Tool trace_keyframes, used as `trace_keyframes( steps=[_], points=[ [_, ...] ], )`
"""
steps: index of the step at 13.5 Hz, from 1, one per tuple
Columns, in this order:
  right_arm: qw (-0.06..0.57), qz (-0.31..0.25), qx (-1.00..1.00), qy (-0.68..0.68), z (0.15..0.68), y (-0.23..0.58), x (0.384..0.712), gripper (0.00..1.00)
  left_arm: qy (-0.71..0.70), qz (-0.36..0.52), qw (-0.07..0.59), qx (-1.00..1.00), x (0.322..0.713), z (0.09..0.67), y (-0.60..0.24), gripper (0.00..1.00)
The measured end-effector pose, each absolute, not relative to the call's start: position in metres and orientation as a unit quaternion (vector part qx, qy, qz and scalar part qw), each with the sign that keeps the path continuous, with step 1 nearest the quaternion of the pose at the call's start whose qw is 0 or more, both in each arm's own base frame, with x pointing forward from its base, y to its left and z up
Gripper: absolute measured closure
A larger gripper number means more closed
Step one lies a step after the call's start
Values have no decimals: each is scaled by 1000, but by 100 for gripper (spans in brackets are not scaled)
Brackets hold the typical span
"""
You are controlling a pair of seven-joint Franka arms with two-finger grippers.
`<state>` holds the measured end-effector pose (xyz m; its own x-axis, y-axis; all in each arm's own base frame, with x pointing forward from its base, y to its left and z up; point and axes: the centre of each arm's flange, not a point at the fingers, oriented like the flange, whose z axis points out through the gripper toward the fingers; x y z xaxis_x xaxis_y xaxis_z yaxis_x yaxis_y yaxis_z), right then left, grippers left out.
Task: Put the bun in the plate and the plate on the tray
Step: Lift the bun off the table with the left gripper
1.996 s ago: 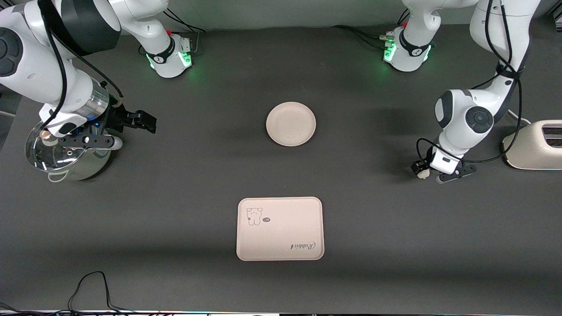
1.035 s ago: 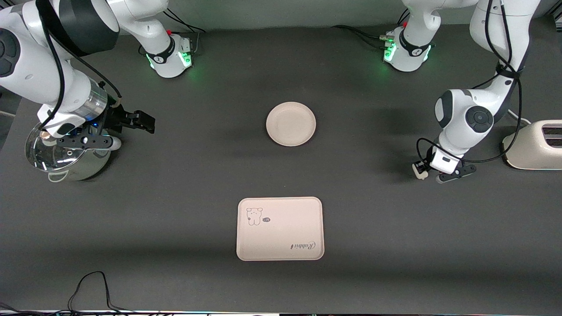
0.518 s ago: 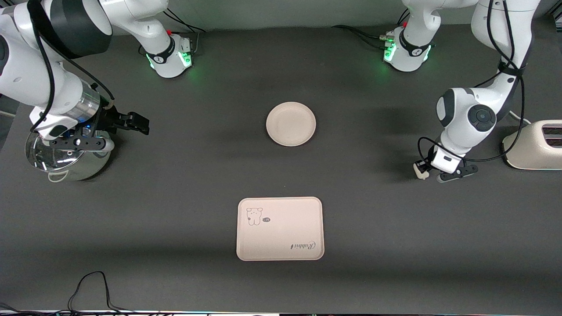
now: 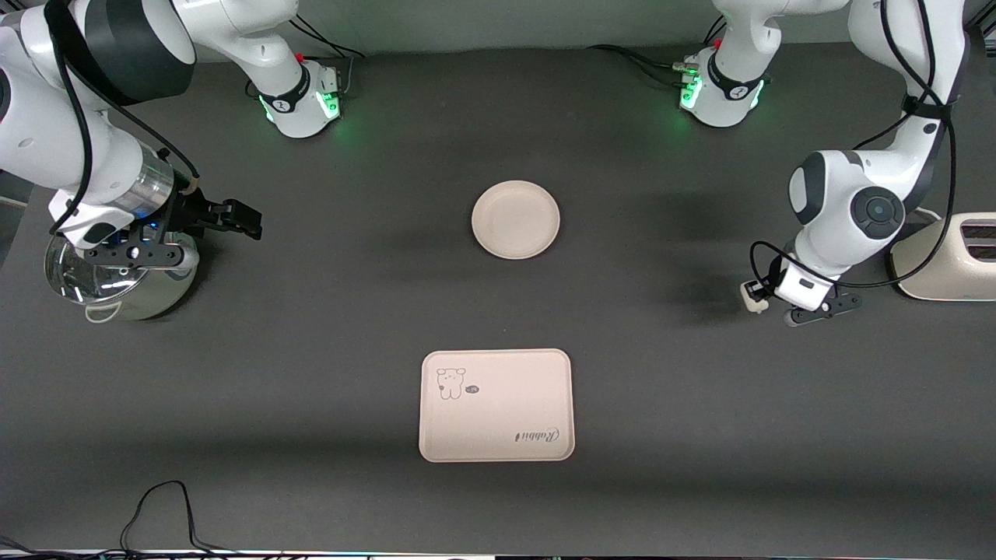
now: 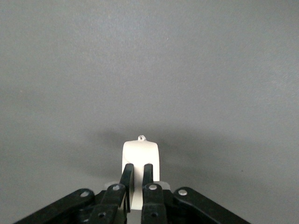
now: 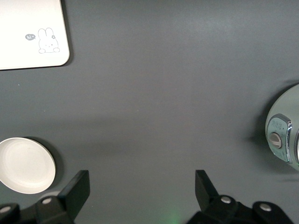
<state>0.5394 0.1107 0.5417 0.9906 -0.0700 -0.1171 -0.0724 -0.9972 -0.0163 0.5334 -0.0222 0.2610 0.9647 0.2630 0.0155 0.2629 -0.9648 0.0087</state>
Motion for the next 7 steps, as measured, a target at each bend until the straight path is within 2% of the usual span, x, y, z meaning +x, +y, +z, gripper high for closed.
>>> trace_keyframes(
  steps=[7],
  points=[
    [10,60,-998,35,540,111,539,0,119,-29,-2,993,570,332,-37,89]
  ],
)
